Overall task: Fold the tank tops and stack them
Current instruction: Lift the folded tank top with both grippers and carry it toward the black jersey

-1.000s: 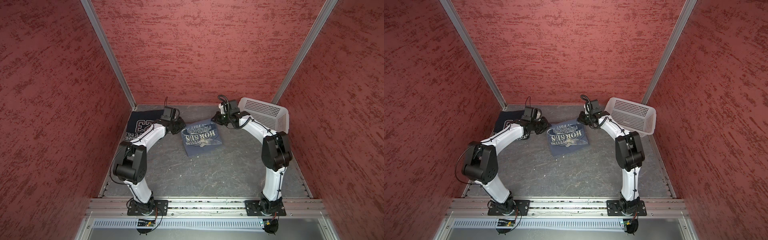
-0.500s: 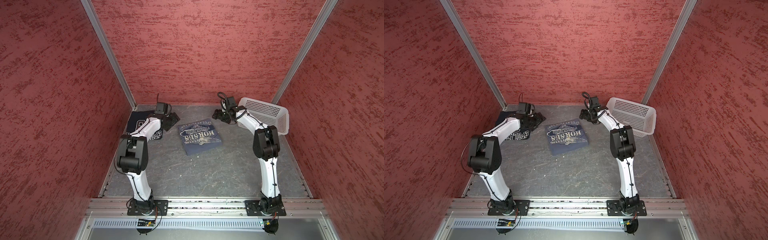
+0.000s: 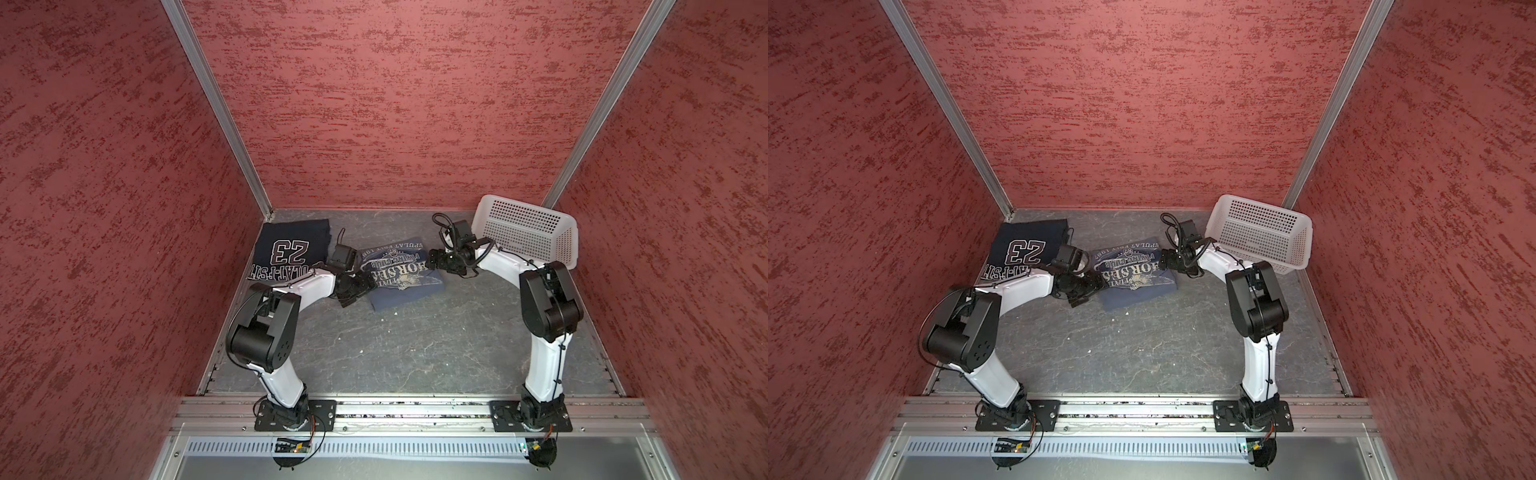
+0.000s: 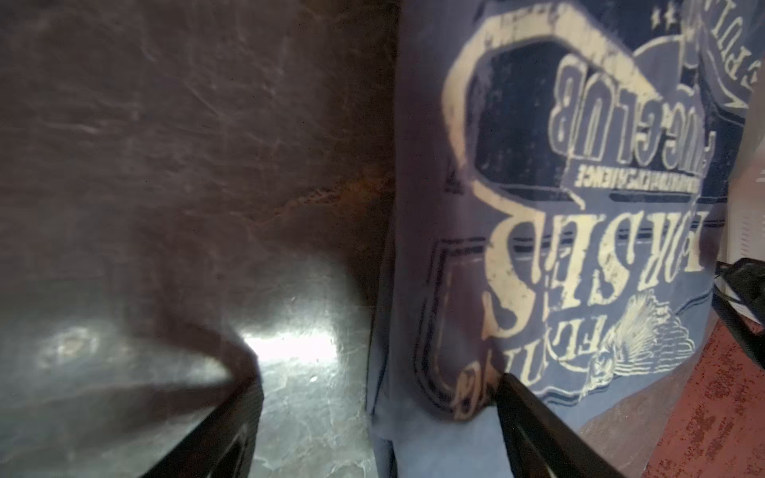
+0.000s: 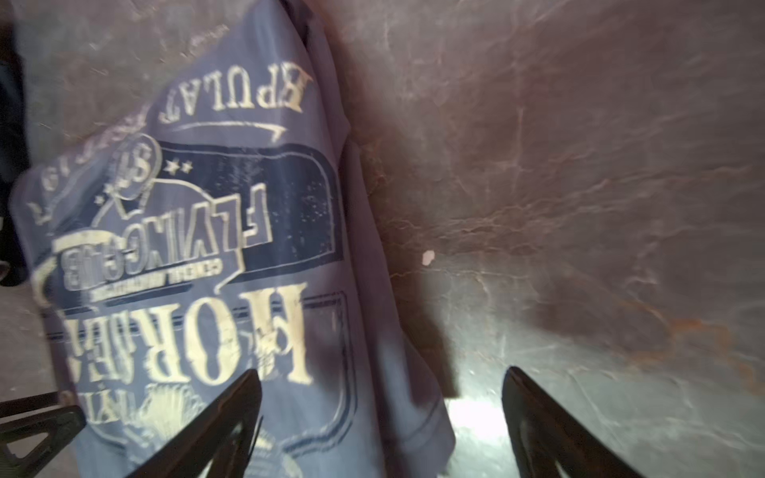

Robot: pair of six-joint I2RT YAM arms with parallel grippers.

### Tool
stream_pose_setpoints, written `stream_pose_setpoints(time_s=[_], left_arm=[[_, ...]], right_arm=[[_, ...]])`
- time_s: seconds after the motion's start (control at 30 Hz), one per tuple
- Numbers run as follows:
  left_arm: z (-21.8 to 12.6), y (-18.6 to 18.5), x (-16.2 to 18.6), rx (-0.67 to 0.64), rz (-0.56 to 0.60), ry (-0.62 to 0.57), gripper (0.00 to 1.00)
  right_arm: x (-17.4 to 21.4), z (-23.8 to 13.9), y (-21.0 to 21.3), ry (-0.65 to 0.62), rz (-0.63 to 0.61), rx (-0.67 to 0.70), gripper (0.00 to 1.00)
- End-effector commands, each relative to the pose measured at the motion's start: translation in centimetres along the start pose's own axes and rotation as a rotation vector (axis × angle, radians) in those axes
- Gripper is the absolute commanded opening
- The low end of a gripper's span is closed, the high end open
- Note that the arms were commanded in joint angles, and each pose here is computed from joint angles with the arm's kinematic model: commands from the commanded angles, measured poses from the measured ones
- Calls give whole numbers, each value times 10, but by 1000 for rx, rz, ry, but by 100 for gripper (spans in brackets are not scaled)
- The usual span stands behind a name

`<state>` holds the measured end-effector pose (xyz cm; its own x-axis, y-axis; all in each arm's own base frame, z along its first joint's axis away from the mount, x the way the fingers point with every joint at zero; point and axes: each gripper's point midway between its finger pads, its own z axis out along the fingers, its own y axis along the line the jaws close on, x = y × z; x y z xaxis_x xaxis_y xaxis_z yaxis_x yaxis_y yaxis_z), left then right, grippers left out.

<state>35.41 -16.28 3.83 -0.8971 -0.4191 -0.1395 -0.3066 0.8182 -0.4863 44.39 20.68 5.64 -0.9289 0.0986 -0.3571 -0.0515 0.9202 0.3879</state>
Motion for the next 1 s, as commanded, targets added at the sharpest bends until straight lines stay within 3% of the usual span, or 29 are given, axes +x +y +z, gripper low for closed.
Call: stream_pose_setpoints(time_s=[0.0,0.2,0.3,0.53,0.7,0.87,0.97], left_arm=[[13,-13,-5,61,9,5,87],[33,-16,-6,70,7,43,75],[40,-16,-7,76,5,56,65],[34,-27,-29,119,13,28,32],[0,-40,-64,110,61,-41,13],[-69,-45,-112,48,112,-189,11],[-116,-48,-139,6,149,-273,11]], right_arm=[[0,11,6,-13,-34,0,92],[19,29,15,55,-43,-14,87],[28,35,21,79,-40,-37,82],[27,31,49,79,-53,-132,52],[8,12,86,26,-75,-204,30],[-24,-12,135,-81,-83,-291,19],[-39,-19,173,-129,-95,-357,17]])
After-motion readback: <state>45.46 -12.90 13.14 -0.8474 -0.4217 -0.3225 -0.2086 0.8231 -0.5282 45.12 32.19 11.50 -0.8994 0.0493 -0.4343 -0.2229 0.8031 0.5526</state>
